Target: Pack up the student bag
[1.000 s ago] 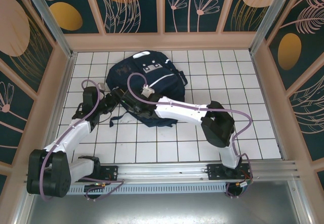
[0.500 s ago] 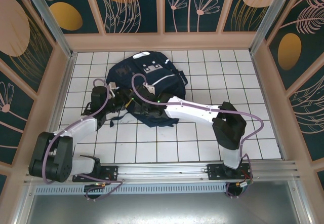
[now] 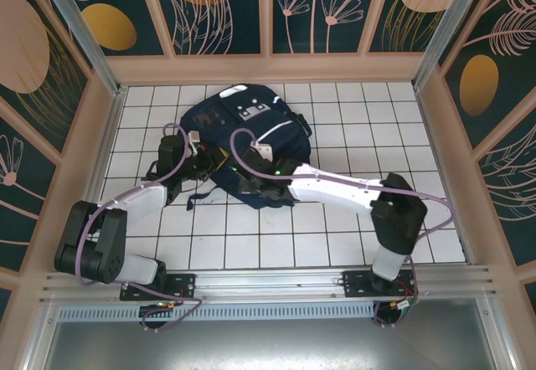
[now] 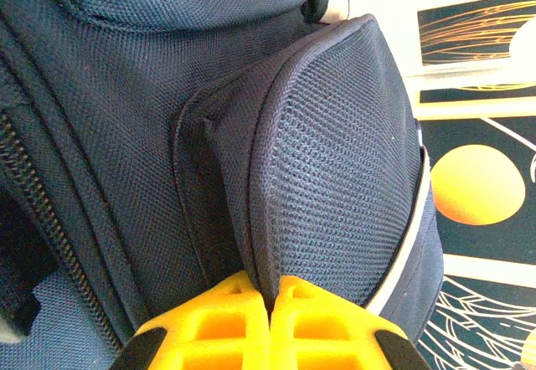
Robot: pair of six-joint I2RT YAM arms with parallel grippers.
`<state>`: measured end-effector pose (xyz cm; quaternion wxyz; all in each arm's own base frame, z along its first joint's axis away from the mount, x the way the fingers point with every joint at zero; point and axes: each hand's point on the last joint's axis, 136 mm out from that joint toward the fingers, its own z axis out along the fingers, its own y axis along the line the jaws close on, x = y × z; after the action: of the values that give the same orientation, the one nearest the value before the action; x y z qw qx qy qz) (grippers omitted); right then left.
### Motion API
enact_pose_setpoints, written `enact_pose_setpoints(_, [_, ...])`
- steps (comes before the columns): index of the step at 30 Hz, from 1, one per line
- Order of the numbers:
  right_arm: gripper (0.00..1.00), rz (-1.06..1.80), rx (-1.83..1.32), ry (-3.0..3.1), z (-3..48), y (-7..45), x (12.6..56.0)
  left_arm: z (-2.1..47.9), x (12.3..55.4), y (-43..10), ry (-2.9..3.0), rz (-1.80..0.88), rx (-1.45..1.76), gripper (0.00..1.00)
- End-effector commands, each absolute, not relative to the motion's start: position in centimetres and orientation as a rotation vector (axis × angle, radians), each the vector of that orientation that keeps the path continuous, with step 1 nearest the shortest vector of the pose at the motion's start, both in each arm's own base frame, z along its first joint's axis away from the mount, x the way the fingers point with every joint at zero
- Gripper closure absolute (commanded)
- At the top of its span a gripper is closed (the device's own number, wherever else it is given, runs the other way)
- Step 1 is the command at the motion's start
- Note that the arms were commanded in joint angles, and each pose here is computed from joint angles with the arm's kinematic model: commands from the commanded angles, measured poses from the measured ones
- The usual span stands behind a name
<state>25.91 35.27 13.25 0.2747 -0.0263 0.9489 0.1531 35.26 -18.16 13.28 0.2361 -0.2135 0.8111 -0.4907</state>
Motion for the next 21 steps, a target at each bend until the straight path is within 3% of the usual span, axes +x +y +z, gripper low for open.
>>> enact_pose_setpoints(1, [1.0, 0.16, -0.029, 2.539, 13.6, 27.8, 26.3, 12.8, 37.3, -16.2, 2.196, -1.192, -0.61, 1.0])
enact_pose_setpoints(10, [1.0, 0.215, -0.079, 2.445, 15.4, 21.8, 30.5, 13.2, 38.1, -15.9, 2.19, -1.154, -0.616, 1.0])
enact_pose_setpoints(14, [1.0, 0.267, -0.188, 2.433, 15.6, 22.9, 32.0, 14.1, 38.5, -16.5, 2.176, -1.192, -0.571, 1.0])
enact_pose_setpoints(15, [0.97, 0.328, -0.268, 2.439, 15.7, 24.3, 31.5, 14.3, 38.5, -16.6, 2.175, -1.192, -0.567, 1.0])
enact_pose_setpoints(19, [0.58, 0.606, -0.61, 2.382, 15.8, 28.8, 27.9, 14.4, 38.9, -15.8, 2.194, -1.108, -0.572, 1.0])
enact_pose_setpoints(21, [0.46, 0.678, -0.693, 2.337, 16.1, 30.0, 27.3, 14.4, 39.3, -15.5, 2.197, -1.081, -0.58, 1.0])
